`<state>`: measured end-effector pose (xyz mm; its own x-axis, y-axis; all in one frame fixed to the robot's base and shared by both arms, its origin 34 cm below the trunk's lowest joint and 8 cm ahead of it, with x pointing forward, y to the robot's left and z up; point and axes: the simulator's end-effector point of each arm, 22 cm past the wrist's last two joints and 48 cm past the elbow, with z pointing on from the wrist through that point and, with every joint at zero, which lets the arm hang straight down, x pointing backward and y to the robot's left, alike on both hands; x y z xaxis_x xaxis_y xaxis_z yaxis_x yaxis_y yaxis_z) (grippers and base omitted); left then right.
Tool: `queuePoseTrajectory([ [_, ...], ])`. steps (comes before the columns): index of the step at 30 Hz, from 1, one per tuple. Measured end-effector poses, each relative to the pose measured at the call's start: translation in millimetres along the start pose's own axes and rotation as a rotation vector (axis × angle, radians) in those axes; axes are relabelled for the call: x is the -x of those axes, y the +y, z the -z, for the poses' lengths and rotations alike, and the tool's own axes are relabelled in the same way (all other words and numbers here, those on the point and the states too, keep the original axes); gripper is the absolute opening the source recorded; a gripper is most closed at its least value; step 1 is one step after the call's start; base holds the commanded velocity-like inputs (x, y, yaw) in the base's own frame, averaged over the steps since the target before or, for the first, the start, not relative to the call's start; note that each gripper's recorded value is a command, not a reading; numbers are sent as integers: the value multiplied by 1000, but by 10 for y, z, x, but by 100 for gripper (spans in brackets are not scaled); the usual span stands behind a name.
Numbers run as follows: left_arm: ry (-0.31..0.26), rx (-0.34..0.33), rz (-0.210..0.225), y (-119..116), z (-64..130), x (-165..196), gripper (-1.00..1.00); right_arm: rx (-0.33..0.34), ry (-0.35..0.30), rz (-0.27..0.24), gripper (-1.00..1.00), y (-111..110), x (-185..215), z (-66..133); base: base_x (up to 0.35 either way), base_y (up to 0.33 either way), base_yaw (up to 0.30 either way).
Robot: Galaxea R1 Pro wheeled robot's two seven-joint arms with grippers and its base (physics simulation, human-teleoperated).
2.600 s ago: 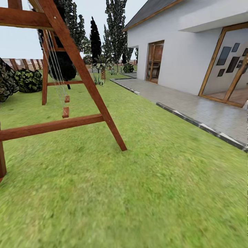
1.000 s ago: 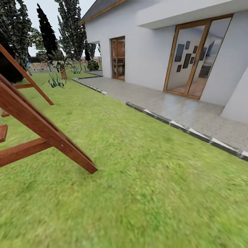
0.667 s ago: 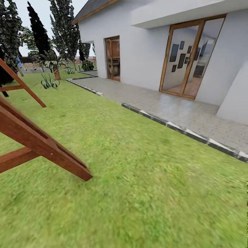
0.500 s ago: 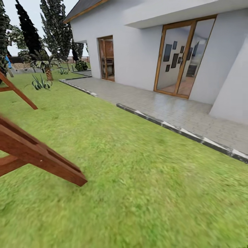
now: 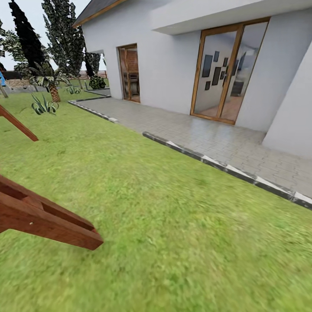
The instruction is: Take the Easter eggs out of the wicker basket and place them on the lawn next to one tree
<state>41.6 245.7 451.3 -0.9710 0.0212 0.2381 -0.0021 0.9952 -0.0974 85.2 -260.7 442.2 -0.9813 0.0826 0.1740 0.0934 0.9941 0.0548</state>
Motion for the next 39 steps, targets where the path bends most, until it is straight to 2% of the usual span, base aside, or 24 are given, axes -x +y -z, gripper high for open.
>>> queuePoseTrajectory([
  [39,0,0,0,0,0,2,100,3,-3,1,100,-32,10,5,341,0,0],
])
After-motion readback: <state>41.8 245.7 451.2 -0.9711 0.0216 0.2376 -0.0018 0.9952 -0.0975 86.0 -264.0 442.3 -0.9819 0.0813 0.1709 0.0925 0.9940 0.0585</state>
